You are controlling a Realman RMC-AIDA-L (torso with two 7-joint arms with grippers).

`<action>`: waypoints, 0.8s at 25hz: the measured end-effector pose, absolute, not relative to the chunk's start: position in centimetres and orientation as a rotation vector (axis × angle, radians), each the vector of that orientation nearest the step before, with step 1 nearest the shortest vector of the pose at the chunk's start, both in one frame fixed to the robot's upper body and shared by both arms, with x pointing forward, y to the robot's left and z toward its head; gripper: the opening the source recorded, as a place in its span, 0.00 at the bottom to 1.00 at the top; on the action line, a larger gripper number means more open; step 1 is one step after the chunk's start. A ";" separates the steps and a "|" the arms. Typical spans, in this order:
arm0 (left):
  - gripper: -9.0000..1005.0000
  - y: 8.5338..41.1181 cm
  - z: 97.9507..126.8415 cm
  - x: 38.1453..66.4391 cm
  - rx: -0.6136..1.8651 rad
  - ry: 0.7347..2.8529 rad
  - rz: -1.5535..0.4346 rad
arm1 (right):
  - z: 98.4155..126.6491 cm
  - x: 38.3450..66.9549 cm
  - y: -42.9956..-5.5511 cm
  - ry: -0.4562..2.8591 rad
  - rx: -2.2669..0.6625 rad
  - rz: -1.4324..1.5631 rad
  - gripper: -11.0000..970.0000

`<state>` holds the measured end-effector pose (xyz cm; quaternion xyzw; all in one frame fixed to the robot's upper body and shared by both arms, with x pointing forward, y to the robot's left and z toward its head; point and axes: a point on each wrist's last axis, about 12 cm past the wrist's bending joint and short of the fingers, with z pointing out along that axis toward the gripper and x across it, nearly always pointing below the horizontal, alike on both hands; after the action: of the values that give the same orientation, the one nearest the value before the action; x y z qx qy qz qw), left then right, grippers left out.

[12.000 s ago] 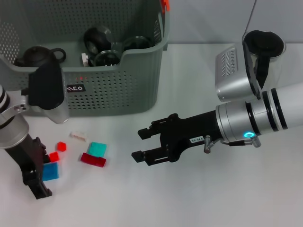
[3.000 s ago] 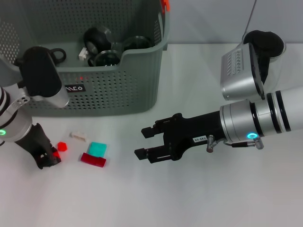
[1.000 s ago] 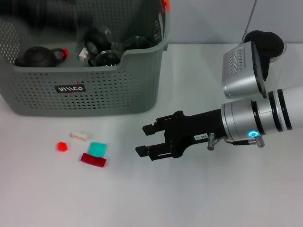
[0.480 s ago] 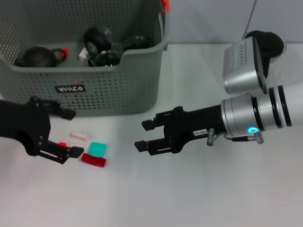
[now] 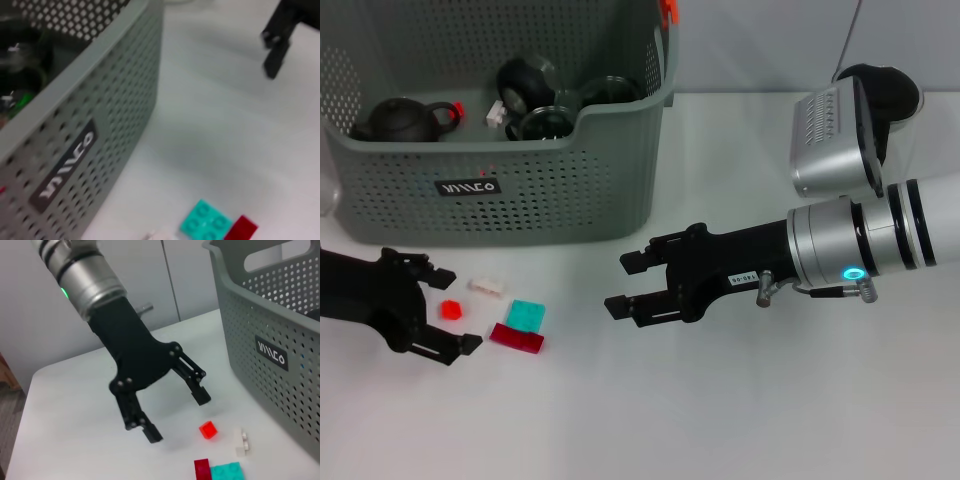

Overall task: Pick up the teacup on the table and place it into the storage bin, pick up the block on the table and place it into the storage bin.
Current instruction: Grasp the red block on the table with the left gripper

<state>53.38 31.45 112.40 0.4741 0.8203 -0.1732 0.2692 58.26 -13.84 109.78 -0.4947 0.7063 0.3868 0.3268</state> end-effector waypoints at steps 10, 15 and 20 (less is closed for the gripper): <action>0.92 31.6 110.6 54.3 1.216 2.266 -0.367 | 109.8 58.3 -13.8 1.838 -1.300 1.010 0.70; 0.91 31.6 109.7 54.7 1.207 2.317 -0.330 | 109.8 58.3 -13.8 1.837 -1.300 1.010 0.70; 0.91 31.2 109.3 55.1 1.211 2.319 -0.310 | 109.9 58.3 -13.7 1.835 -1.302 1.009 0.70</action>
<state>55.14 31.20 109.33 0.4449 0.8521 -0.1138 0.2510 58.32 -13.69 109.87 -0.4983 0.7020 0.3861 0.3315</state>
